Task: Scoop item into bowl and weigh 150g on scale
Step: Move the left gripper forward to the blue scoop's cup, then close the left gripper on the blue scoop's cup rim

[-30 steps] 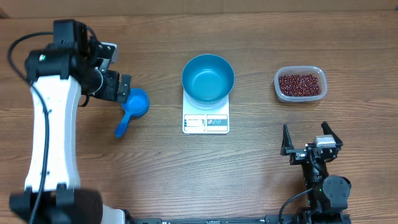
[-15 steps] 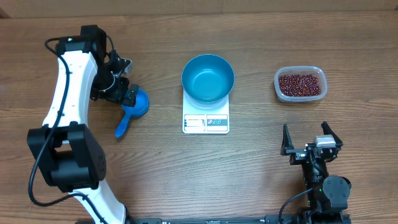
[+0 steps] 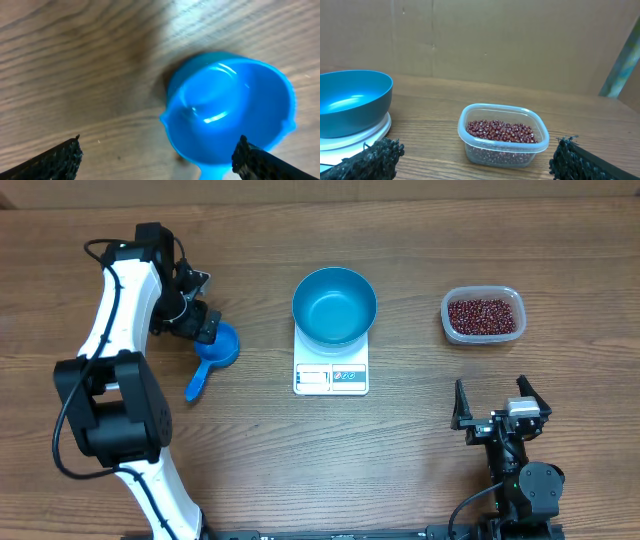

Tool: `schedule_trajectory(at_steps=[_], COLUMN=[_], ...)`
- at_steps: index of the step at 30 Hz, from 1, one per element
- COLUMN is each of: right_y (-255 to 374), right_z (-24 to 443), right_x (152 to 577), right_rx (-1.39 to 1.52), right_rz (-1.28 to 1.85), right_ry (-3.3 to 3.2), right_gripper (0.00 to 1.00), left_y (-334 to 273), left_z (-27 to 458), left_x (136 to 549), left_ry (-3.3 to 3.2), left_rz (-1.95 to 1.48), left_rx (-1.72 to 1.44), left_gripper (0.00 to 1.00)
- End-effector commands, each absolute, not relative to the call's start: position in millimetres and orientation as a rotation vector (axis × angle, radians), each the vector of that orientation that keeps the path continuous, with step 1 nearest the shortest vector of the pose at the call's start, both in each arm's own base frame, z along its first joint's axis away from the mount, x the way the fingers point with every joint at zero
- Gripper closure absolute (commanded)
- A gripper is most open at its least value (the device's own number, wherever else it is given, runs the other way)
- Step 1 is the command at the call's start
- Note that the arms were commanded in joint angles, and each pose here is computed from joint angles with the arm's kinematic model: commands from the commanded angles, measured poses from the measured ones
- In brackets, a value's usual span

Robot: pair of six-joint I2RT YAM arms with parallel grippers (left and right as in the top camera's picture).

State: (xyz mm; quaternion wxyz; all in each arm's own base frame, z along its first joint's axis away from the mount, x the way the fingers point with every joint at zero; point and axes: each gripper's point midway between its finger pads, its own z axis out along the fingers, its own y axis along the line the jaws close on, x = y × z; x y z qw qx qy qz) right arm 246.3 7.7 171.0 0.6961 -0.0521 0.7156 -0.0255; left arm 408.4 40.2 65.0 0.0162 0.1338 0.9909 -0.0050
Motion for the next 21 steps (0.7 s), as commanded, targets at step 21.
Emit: schedule_trajectory(at_steps=[21], right_y=[8], right_z=[170], right_x=[246], right_rx=[-0.122], right_rz=[-0.059], right_ry=[1.591], right_gripper=[0.00], left_y=[50], left_z=[29], left_x=[436], left_ry=[3.044], left_rz=[-0.013], left_rx=[0.407], left_gripper=[0.00])
